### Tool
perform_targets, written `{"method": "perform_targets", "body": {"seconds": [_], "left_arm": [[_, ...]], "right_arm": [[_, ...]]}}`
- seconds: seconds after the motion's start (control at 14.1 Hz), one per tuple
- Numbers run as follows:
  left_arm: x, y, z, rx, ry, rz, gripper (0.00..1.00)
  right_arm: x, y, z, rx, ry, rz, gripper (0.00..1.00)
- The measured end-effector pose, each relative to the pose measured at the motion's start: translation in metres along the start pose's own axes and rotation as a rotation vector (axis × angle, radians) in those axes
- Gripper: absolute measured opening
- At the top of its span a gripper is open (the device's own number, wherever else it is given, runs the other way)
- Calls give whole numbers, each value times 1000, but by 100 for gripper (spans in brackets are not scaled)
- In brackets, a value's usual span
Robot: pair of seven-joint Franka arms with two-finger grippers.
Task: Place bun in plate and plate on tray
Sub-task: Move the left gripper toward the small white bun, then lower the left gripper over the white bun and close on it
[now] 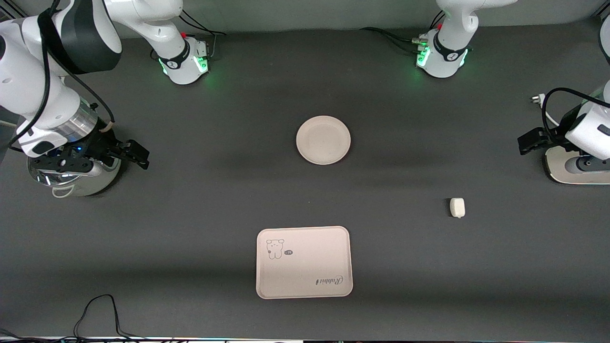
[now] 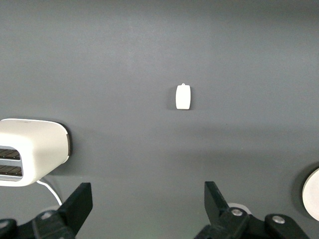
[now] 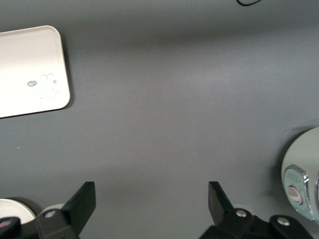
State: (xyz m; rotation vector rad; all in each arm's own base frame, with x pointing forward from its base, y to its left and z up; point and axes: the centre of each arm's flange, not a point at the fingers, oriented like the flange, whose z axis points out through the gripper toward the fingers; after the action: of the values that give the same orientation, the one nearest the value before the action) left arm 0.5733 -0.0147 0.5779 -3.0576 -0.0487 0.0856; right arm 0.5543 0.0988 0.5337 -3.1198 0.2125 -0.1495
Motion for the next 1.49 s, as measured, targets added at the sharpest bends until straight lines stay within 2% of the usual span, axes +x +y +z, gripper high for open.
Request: {"method": "perform_targets", "body": {"seconds": [0.5, 0.78, 0.92, 1.21, 1.49], "left_arm": [[2, 0, 0, -1, 1, 5, 100], [33, 16, 25, -13, -27, 36, 100], [58, 27, 61, -22, -61, 52, 100], [98, 60, 171, -42, -95, 96, 100], [81, 69, 260, -44, -145, 112, 100]], "right_arm": [[-12, -23, -4, 0, -12, 9, 100], [-24, -50, -5, 2, -17, 35, 100], [-29, -56, -5, -4, -31, 41, 100], [-33, -54, -7, -12, -44, 41, 100], [-31, -53, 1, -17, -58, 45, 100]]}}
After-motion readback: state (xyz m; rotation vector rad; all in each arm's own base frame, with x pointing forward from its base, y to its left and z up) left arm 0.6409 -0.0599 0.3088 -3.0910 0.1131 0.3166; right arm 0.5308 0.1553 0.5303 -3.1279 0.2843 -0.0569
